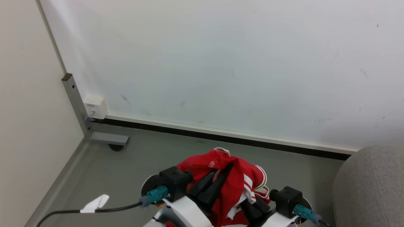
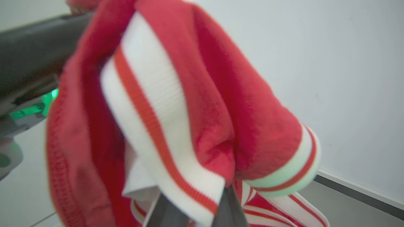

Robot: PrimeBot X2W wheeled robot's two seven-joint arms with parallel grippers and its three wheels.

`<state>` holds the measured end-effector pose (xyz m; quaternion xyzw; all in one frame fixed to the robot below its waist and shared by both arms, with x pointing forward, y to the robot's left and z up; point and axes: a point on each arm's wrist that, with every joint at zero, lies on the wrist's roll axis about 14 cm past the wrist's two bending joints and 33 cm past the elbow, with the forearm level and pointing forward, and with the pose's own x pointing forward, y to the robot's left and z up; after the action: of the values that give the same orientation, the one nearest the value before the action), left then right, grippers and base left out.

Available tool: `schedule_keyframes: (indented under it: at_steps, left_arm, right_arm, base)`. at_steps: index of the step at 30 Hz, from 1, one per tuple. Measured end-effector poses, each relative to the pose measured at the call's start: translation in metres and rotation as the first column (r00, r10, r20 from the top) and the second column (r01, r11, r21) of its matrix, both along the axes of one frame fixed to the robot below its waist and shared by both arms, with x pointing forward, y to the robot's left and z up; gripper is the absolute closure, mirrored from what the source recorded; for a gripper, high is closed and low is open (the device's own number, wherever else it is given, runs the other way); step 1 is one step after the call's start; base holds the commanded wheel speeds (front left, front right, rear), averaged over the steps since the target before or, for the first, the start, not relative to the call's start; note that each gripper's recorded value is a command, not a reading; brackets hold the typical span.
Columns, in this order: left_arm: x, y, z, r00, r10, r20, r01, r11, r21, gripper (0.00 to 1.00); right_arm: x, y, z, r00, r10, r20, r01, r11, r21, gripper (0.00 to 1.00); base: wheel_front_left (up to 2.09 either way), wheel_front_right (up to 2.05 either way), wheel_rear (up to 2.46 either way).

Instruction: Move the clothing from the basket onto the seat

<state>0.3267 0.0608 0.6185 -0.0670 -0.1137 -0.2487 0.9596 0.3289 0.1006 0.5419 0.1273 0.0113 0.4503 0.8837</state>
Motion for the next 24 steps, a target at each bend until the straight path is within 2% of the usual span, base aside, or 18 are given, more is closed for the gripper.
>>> schedule_keyframes:
  at_steps: [8, 11, 12, 13, 14, 20, 24]
  left_arm:
    - [0.006, 0.012, -0.006, 0.999, 0.045, -0.015, -0.045, 0.999, -0.002, 1.00]
    - [0.008, 0.012, -0.011, 0.999, 0.046, -0.029, -0.046, 0.999, -0.007, 0.64]
    - [0.009, 0.012, -0.013, 0.998, 0.047, -0.032, -0.047, 0.999, -0.007, 0.40]
    - [0.010, 0.011, -0.014, 0.998, 0.047, -0.035, -0.047, 0.999, -0.007, 0.04]
    - [0.011, 0.010, -0.016, 0.998, 0.044, -0.037, -0.045, 0.999, -0.008, 0.00]
    - [0.016, -0.004, -0.024, 0.998, 0.003, -0.057, -0.003, 1.000, -0.001, 0.00]
    - [0.017, -0.015, -0.035, 0.996, -0.037, -0.082, 0.038, 0.999, 0.011, 0.00]
  right_arm:
    - [0.002, -0.006, -0.003, 1.000, -0.024, -0.008, 0.024, 1.000, 0.020, 1.00]
    - [0.006, -0.012, -0.003, 0.999, -0.049, -0.015, 0.050, 0.998, 0.034, 1.00]
    - [0.007, -0.015, -0.003, 0.998, -0.058, -0.017, 0.059, 0.998, 0.036, 1.00]
    - [0.010, -0.019, -0.003, 0.997, -0.070, -0.017, 0.071, 0.997, 0.040, 1.00]
    - [0.012, -0.024, -0.002, 0.996, -0.086, -0.019, 0.087, 0.995, 0.050, 1.00]
    - [0.030, -0.056, 0.003, 0.982, -0.186, -0.037, 0.189, 0.977, 0.095, 1.00]
    - [0.045, -0.083, 0.022, 0.964, -0.266, -0.005, 0.264, 0.953, 0.146, 1.00]
  base:
    - [0.00, 0.00, 0.00]
    - [0.00, 0.00, 0.00]
    - [0.00, 0.00, 0.00]
    - [0.00, 0.00, 0.00]
    - [0.00, 0.00, 0.00]
    - [0.00, 0.00, 0.00]
    - [0.00, 0.00, 0.00]
